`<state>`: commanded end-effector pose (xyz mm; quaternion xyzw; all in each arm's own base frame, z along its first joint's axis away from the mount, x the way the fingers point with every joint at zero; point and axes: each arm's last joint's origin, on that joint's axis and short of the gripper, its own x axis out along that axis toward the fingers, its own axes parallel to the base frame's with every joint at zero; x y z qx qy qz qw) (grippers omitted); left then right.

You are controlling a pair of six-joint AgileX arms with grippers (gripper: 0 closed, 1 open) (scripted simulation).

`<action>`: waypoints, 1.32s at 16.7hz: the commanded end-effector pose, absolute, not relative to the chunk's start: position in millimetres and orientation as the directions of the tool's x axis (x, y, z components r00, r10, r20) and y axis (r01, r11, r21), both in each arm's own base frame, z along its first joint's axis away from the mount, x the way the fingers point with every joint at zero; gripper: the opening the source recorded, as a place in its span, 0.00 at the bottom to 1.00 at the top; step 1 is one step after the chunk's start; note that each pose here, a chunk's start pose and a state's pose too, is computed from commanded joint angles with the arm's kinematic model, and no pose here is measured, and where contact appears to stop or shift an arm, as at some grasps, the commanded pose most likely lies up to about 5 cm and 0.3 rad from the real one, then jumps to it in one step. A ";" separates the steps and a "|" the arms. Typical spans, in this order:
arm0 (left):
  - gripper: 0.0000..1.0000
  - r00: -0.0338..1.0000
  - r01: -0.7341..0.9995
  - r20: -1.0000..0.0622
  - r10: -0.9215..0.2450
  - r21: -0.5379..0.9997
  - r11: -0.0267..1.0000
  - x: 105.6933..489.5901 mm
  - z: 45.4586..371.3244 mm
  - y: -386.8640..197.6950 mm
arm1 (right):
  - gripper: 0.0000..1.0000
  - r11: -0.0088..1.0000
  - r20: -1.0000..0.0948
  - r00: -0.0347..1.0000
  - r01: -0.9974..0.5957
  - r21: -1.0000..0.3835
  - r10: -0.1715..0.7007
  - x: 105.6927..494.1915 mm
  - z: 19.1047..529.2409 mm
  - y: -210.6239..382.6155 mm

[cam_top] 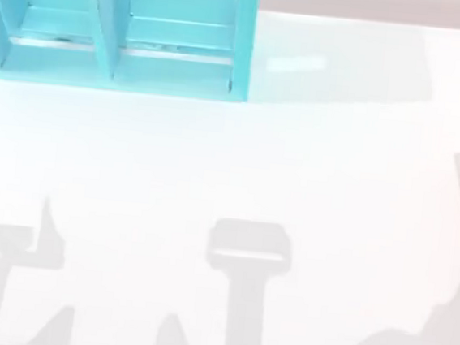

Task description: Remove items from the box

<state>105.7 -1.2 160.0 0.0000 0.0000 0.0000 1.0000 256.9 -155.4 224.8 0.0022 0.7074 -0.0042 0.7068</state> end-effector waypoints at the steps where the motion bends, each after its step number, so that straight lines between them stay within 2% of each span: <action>1: 1.00 1.000 0.000 0.000 0.000 0.000 1.000 105.7 160.0 -1.2 | 1.00 1.000 -1.000 -0.002 0.010 -0.002 -0.002 256.8 218.7 -155.8; 10: 1.00 1.000 0.000 0.000 0.000 0.000 1.000 105.7 160.0 -1.2 | 1.00 1.000 -1.000 -0.001 0.010 -0.003 -0.003 257.3 138.0 -156.7; 15: 1.00 1.000 0.000 0.000 0.000 0.000 1.000 105.7 160.0 -1.2 | 1.00 1.000 -1.000 -0.001 0.010 -0.003 -0.003 257.2 132.1 -156.6; 22: 1.00 1.000 0.000 0.000 0.000 0.000 1.000 105.7 160.0 -1.2 | 0.47 1.000 -1.000 -0.001 0.010 -0.003 -0.003 257.2 132.1 -156.6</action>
